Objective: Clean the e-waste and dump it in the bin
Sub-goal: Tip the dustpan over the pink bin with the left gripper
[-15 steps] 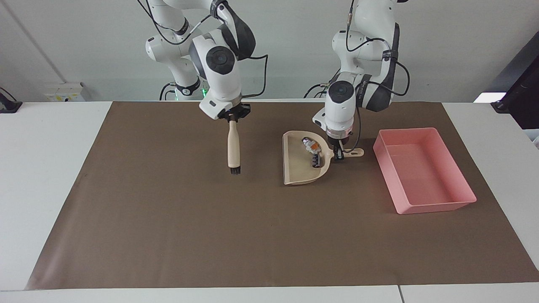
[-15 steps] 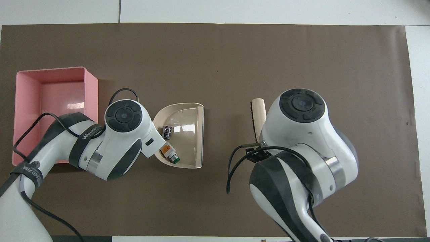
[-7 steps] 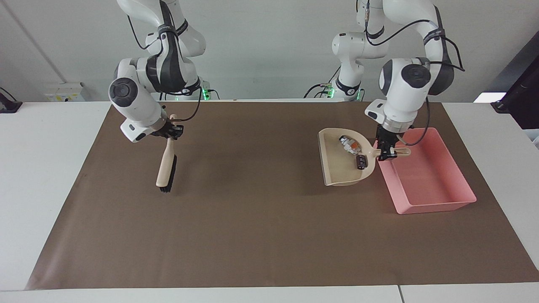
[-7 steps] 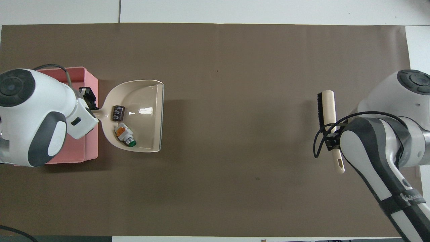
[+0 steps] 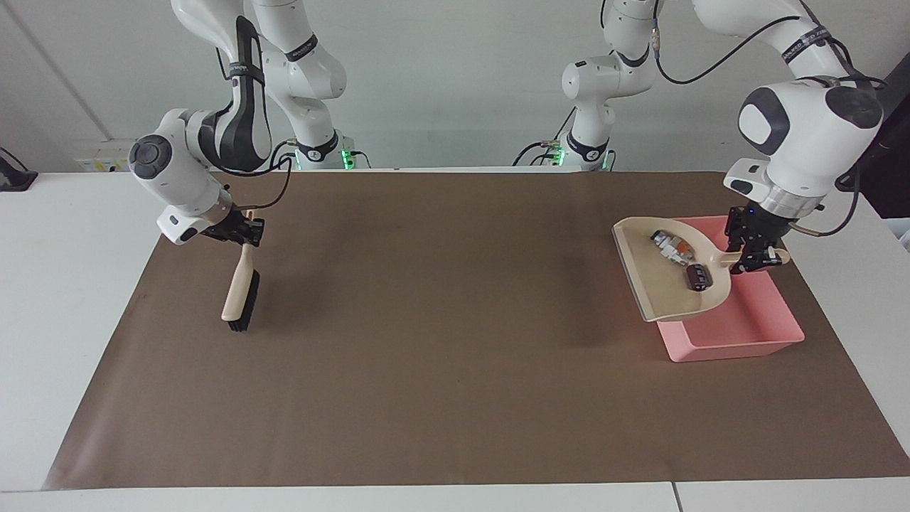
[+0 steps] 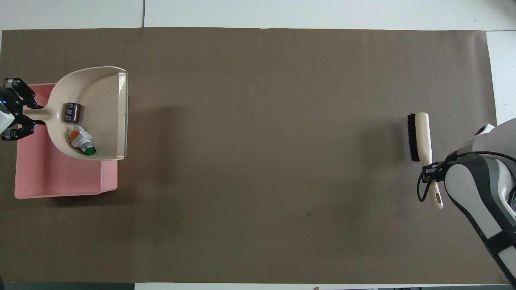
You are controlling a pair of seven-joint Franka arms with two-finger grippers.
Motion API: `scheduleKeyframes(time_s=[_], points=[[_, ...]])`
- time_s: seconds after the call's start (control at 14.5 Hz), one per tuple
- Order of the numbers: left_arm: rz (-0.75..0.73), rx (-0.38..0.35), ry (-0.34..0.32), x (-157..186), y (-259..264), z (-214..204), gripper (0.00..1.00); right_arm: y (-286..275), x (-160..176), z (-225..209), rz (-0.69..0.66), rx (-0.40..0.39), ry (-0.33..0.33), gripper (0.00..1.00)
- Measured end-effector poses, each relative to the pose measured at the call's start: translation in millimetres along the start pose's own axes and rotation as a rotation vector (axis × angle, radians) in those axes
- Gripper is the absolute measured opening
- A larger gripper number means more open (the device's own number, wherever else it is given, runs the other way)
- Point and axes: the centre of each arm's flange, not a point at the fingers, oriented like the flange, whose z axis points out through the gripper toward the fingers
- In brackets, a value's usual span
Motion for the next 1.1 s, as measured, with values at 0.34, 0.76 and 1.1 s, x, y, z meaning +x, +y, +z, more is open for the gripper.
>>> scheduleKeyframes(time_s=[0.34,0.76,1.1], points=[[0.033,-0.011,-0.124,-86,6,-6,0.34,-1,-13,17,-0.003,-0.011,0.014,0.26],[0.153,-0.088,-0.383,-94,6,4,0.34,-3,-14,9,-0.006,-0.016,0.031,0.65],[0.158,-0.104,-0.573,-62,16,38,0.34,-17,9,-64,-0.040,-0.041,0.124,1.00]])
